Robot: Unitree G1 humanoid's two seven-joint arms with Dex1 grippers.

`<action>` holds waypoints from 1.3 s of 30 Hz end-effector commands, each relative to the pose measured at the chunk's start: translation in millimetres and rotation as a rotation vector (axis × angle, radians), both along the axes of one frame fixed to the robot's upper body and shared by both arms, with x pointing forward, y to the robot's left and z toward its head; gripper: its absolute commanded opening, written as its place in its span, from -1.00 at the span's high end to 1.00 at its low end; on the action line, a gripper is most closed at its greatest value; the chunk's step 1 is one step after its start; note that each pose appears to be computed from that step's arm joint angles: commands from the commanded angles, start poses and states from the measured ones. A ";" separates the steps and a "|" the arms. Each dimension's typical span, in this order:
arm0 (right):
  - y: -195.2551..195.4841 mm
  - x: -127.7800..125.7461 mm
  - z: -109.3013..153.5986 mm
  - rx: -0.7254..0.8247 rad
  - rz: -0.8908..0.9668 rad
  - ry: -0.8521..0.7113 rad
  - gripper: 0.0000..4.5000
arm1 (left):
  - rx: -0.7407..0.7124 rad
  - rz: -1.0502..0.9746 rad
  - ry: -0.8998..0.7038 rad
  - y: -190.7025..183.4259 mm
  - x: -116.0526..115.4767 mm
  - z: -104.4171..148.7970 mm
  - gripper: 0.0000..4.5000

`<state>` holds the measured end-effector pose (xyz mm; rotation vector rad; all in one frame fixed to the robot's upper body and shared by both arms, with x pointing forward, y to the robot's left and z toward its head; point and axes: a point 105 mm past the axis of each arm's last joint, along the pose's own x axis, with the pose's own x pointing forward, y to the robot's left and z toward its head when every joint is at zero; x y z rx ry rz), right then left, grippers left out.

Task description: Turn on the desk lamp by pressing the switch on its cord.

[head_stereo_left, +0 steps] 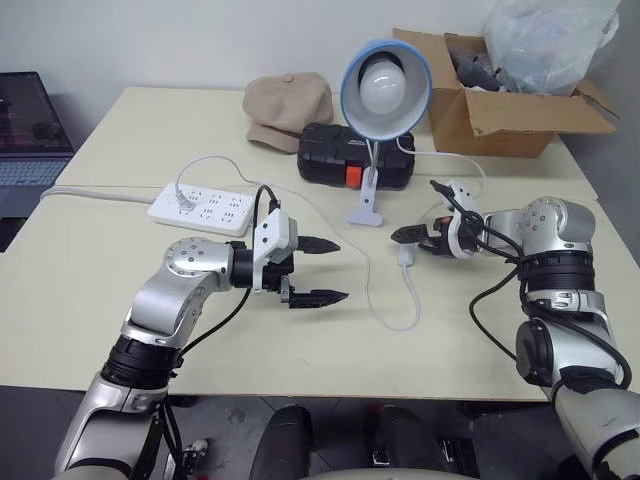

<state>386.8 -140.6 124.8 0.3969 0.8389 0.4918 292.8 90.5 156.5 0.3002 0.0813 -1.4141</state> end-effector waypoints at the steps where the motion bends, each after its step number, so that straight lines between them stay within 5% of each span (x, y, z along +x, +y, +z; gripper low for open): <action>1: 0.6 8.4 11.6 0.000 0.007 -0.051 -0.99 | -0.005 -0.021 -0.033 -2.9 -3.1 4.0 -1.00; 7: 1.0 13.3 7.3 -0.006 0.009 -0.044 -0.81 | -0.003 -0.020 -0.036 -3.2 -3.7 2.8 -1.00; 23: -2.2 15.3 5.4 0.006 0.008 -0.038 0.82 | -0.011 -0.018 -0.041 -4.5 -3.4 3.1 -1.00; 30: -2.2 14.8 27.5 0.090 -0.011 -0.125 0.83 | -0.069 -0.005 0.003 -6.0 1.0 11.8 -1.00; 39: 9.9 -17.4 90.9 0.404 -0.015 -0.519 0.83 | -0.274 0.081 0.163 -14.7 19.2 33.4 -1.00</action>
